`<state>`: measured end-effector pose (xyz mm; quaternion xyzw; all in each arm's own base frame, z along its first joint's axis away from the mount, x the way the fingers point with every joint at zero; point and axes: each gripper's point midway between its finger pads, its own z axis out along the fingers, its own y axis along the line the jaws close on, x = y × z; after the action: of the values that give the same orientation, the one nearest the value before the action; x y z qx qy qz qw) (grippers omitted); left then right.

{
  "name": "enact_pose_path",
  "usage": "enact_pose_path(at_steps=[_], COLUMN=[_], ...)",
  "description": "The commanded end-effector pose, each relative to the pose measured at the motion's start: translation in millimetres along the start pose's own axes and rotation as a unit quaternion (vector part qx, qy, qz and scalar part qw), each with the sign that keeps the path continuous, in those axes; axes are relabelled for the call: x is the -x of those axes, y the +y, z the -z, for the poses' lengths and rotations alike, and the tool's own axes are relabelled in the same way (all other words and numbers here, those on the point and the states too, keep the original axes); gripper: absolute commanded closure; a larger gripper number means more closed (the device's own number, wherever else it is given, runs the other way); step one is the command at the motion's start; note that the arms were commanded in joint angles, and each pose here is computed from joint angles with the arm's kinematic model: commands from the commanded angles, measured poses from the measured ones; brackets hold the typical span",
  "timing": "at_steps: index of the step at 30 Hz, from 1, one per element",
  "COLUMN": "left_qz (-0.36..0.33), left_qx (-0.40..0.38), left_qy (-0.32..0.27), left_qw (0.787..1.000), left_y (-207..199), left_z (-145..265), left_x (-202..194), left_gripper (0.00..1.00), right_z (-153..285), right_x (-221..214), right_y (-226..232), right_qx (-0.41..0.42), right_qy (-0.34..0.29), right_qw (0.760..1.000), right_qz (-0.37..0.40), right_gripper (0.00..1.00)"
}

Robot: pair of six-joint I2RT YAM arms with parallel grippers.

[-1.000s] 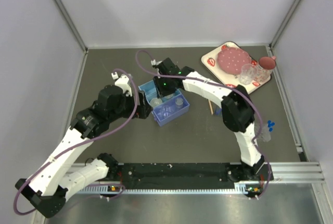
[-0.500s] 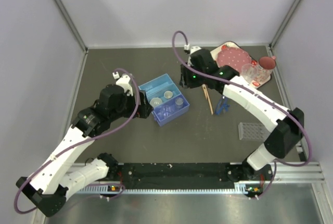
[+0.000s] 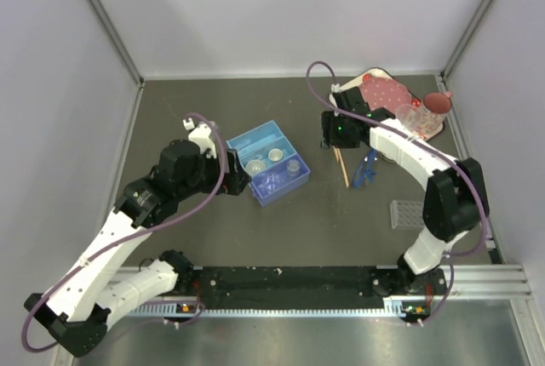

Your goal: Organize the chemistry lab equipment

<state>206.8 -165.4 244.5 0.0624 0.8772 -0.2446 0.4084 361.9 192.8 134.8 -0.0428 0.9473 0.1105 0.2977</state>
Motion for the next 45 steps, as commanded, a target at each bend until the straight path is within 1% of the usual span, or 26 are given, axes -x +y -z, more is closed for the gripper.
enact_pose_path(at_steps=[1, 4, 7, 15, 20, 23, 33, 37, 38, 40, 41, 43, 45], left_qz=[-0.009, -0.011, -0.013, -0.017, -0.018, -0.019, -0.019, -0.019, -0.019, -0.019, -0.019, -0.019, -0.02], left_qx=[-0.018, -0.018, -0.019, -0.018, -0.014, -0.014, -0.015, -0.014, -0.014, -0.013, -0.014, -0.014, -0.013], left_qy=[-0.021, -0.018, -0.017, -0.015, -0.015, -0.015, -0.014, -0.012, -0.013, -0.013, -0.014, -0.013, -0.013], left_qw=[1.0, 1.0, 1.0, 1.0, 1.0, 1.0, 1.0, 1.0, 1.0, 1.0, 1.0, 1.0, 1.0], left_y=[-5, -4, -4, -2, -1, 0, -1, 0, 0, 0, 0, 0, 0], left_z=[4, 3, 3, 3, 3, 3, 2, 2, 2, 2, 3, 3, 3], left_x=[7, 4, 3, 1, 0, 0, 0, -1, 0, -1, 0, -1, -1], left_gripper=[0.01, 0.01, 0.01, 0.01, 0.01, 0.01, 0.01, 0.01, 0.01, 0.01, 0.01, 0.01, 0.01], right_z=[-24, -38, -50, -74, -85, -88, -103, -107, -106, -107, -107, -107, -106], right_x=[16, 17, 26, 30, 25, 23, 3, -3, -3, -6, -7, -11, -16], right_y=[-15, -17, -21, -32, -58, -65, -71, -73, -73, -73, -72, -73, -73], right_qx=[0.002, 0.007, 0.006, -0.017, -0.074, -0.088, -0.092, -0.096, -0.096, -0.094, -0.093, -0.092, -0.092], right_qy=[-0.002, 0.012, 0.014, 0.032, 0.045, 0.049, 0.081, 0.088, 0.088, 0.092, 0.093, 0.098, 0.103], right_qw=[1.0, 1.0, 1.0, 0.999, 0.995, 0.994, 0.991, 0.99, 0.99, 0.99, 0.99, 0.99, 0.989], right_qz=[-0.009, -0.008, -0.002, 0.018, 0.041, 0.049, 0.054, 0.054, 0.054, 0.051, 0.051, 0.049, 0.046], right_gripper=[0.39, 0.34, 0.33, 0.32, 0.32, 0.32, 0.34, 0.39, 0.44, 0.49, 0.53, 0.56, 0.62])
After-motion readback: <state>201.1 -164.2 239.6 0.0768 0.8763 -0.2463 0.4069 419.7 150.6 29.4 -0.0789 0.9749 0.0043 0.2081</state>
